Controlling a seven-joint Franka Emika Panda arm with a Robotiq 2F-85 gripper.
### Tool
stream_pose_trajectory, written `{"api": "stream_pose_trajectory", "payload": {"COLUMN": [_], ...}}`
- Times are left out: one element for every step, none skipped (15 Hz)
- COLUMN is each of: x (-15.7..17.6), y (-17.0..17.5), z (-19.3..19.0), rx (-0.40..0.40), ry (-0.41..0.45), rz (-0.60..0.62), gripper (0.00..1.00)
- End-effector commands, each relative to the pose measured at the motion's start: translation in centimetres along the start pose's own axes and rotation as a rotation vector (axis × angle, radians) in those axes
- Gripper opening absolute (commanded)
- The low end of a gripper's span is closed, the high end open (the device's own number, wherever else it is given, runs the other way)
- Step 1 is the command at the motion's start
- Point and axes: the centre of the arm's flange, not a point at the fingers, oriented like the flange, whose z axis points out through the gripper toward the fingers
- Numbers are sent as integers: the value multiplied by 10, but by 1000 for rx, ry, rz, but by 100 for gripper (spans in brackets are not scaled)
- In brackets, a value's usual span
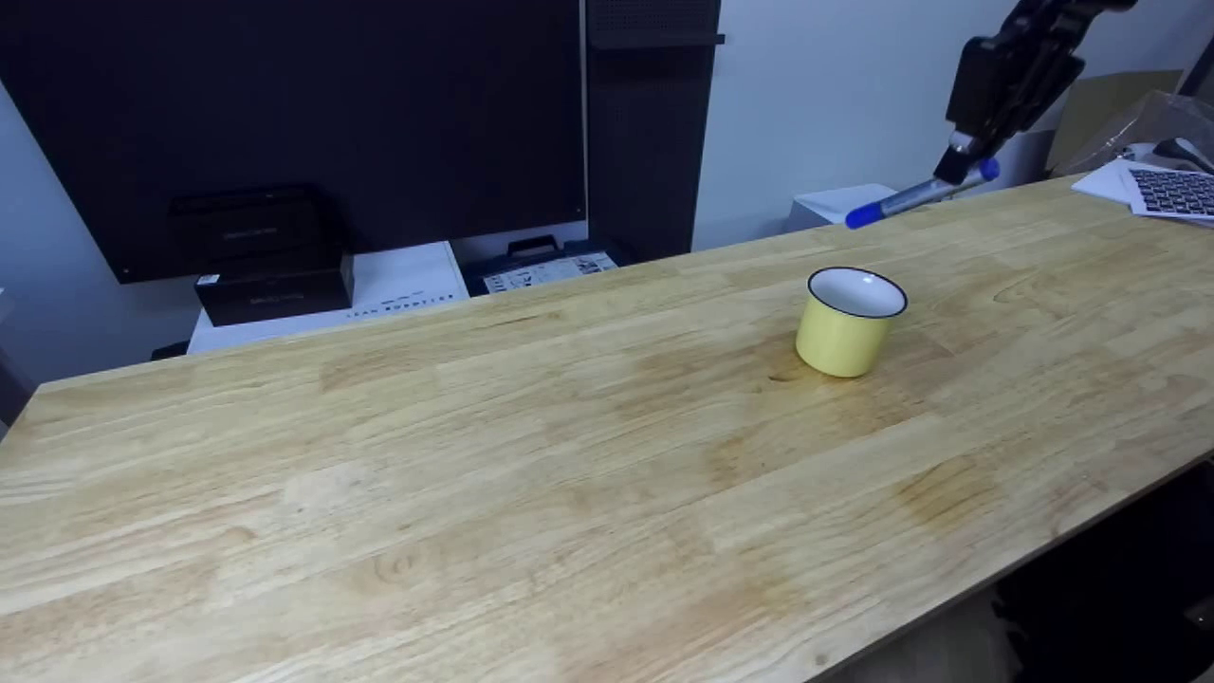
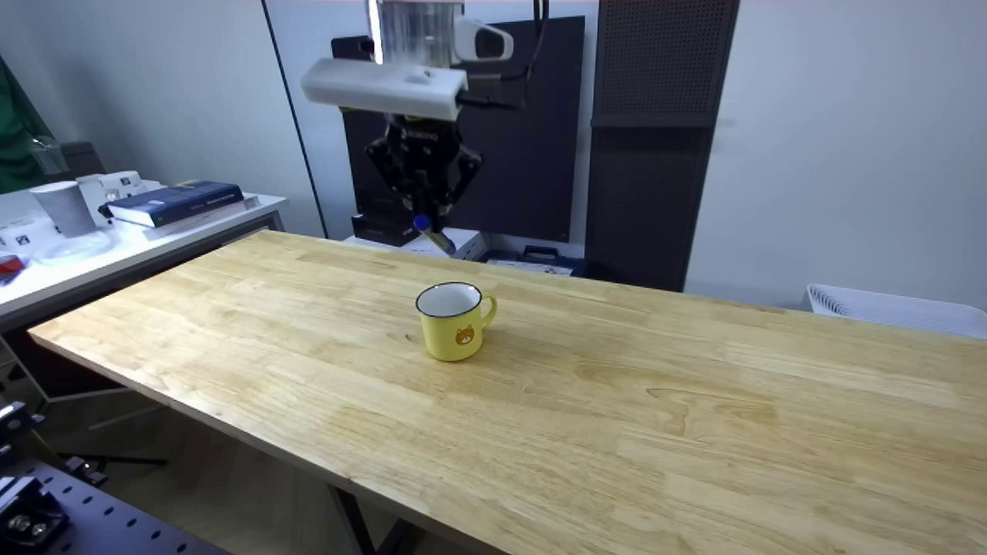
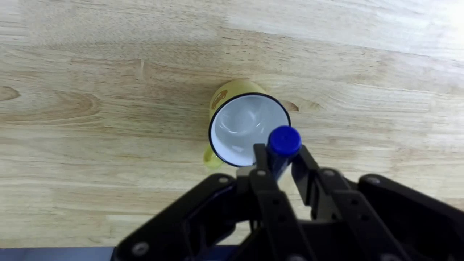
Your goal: Remove the blue marker from the yellow mug
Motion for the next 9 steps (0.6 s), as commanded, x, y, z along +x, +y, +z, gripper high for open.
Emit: {"api": "stream_pose_trajectory", "payload": {"x": [-32,-37,-41,-46,-52,-60,-67,-74,-82], "y": [-6,-1,8,15,24,33,41,48,56], "z": [-53,-58,-58,-60,-59,-58,-57,-56,-53], "rx": [-42,-56,-65,-70,-81,-108,-132,-156,-179], "ry": [48,62,73,82,91,99,103,108,107], "rz": [73,75,74,79,87,94,97,98,101], "gripper": [5,5,5,5,5,5,5,5,5]}}
